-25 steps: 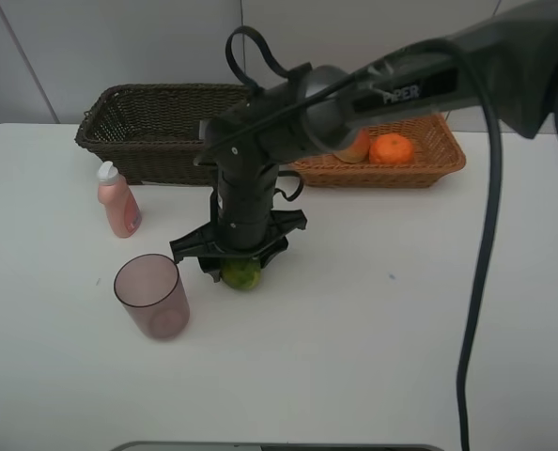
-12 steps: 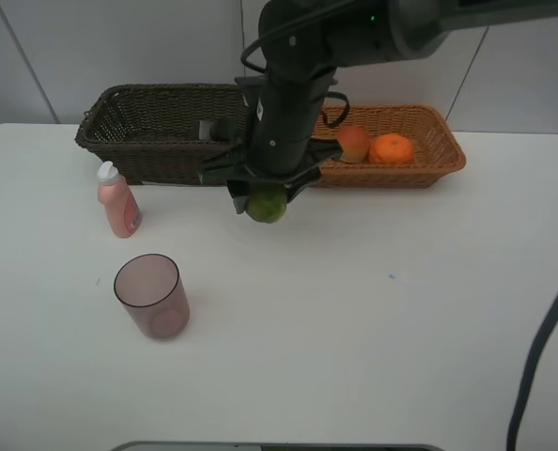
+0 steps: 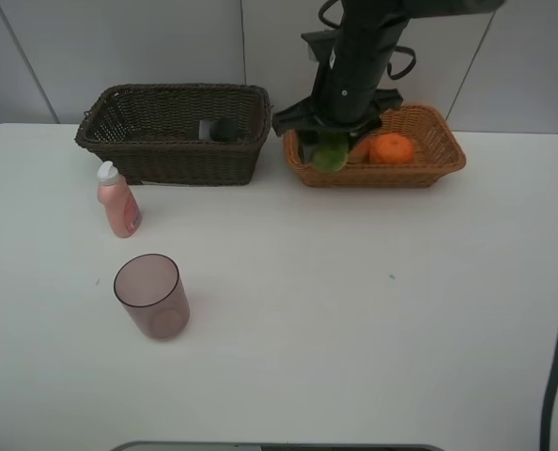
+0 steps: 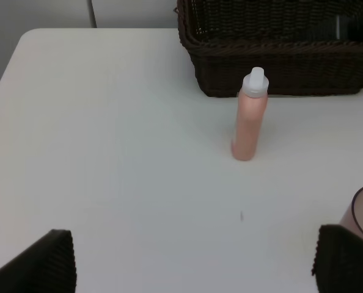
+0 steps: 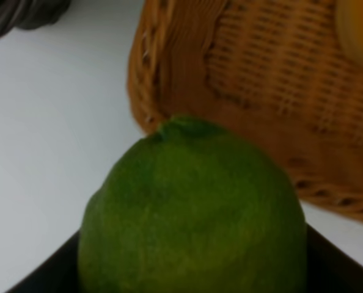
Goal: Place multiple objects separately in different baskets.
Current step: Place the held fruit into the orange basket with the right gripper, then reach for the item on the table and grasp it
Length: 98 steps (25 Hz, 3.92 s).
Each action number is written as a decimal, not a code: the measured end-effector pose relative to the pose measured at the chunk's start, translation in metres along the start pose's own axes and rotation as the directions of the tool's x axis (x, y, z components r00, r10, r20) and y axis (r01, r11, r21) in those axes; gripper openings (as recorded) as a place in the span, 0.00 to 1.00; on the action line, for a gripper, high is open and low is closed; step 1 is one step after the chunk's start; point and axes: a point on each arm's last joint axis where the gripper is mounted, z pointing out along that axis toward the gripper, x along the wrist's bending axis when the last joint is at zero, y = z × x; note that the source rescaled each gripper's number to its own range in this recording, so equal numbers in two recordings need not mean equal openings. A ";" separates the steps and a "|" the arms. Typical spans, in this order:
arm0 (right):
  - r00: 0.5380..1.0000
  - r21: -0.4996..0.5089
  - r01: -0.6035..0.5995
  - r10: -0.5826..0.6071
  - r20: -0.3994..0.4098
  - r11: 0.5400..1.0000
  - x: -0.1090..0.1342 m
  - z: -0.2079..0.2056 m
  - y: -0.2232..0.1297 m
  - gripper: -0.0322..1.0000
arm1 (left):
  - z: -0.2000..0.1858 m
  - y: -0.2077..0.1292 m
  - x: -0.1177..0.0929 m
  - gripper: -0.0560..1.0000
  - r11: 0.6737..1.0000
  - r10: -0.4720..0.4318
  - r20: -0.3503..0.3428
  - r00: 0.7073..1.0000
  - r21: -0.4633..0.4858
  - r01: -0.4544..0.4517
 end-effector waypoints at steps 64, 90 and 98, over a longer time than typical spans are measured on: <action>0.955 -0.087 -0.284 0.289 0.059 0.955 -0.134 -0.066 -0.085 1.00 | 0.000 0.000 0.000 1.00 1.000 0.000 0.000 1.000 0.000 0.000; 0.931 -0.578 -0.287 0.364 0.019 0.764 -0.103 -0.262 -0.344 1.00 | 0.000 0.000 0.000 1.00 1.000 0.000 0.000 1.000 0.000 0.000; 0.935 -0.698 -0.261 0.354 -0.012 0.667 -0.091 -0.219 -0.393 1.00 | 0.000 0.000 0.000 1.00 1.000 0.000 0.000 1.000 0.000 0.000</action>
